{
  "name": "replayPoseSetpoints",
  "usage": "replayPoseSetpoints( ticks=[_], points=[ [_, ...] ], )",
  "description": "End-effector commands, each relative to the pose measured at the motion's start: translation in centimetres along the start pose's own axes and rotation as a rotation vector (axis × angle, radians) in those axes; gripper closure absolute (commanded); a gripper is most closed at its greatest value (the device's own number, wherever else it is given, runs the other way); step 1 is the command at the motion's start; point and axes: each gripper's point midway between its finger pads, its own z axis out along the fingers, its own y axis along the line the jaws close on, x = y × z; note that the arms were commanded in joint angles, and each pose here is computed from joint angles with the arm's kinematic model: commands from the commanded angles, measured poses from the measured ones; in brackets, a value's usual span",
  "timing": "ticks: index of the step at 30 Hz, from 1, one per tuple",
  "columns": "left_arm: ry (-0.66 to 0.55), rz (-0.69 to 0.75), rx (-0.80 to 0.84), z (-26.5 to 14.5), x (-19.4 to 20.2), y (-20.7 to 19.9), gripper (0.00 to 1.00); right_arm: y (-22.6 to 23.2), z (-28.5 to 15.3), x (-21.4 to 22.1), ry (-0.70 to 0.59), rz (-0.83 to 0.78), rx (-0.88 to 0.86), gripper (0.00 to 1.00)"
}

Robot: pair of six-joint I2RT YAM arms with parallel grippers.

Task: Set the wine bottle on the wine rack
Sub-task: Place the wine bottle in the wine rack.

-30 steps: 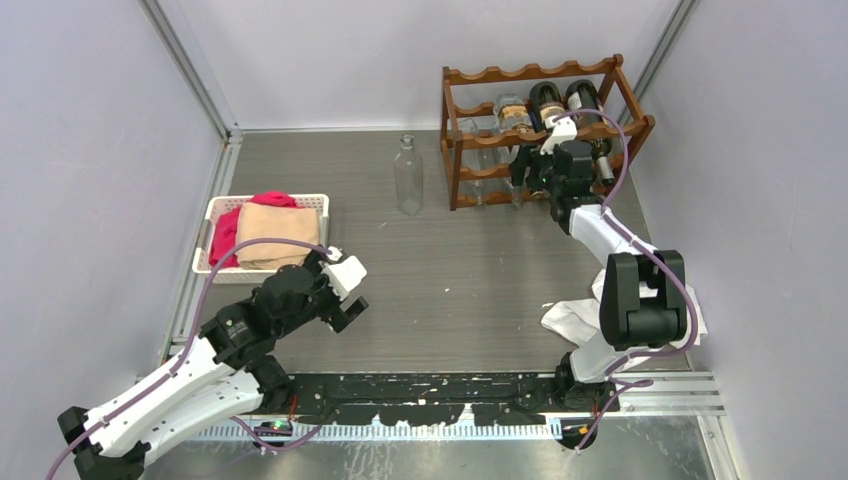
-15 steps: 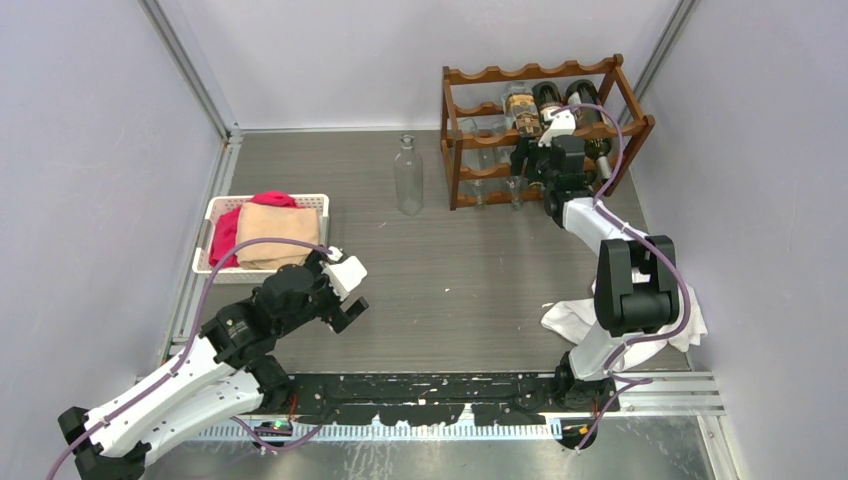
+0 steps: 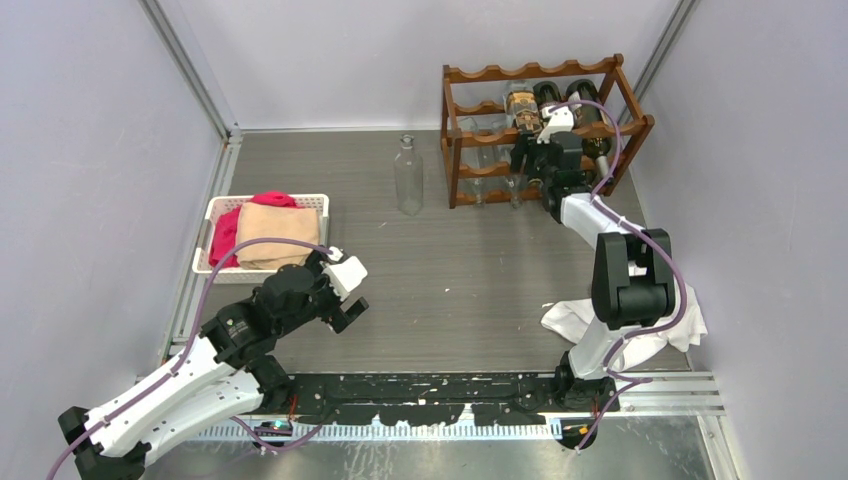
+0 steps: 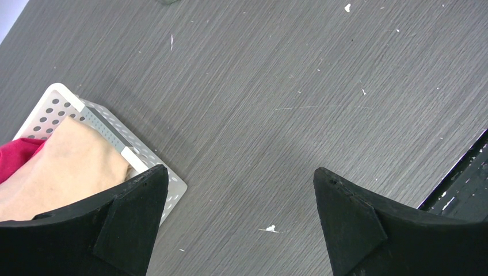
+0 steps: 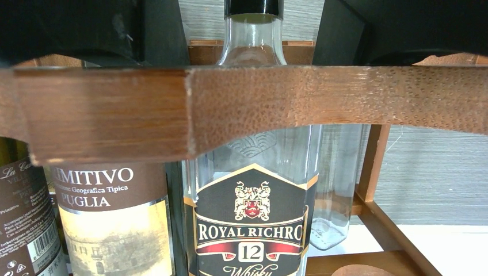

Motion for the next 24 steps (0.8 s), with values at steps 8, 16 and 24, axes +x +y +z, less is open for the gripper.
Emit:
replayPoseSetpoints(
  ticks=[8,16,24],
  points=[
    [-0.049,0.002,-0.003,0.2,-1.3,0.2,0.05,1.4,0.8,-8.6,-0.258,0.042,-0.050,0.94],
    [-0.050,0.002,0.002,0.2,-1.3,0.2,0.05,2.6,-0.2,-8.4,-0.248,0.056,-0.116,0.93],
    [-0.056,0.001,0.002,0.1,-1.4,0.2,0.05,3.1,-0.7,-8.4,-0.215,0.073,-0.137,0.93]
  ],
)
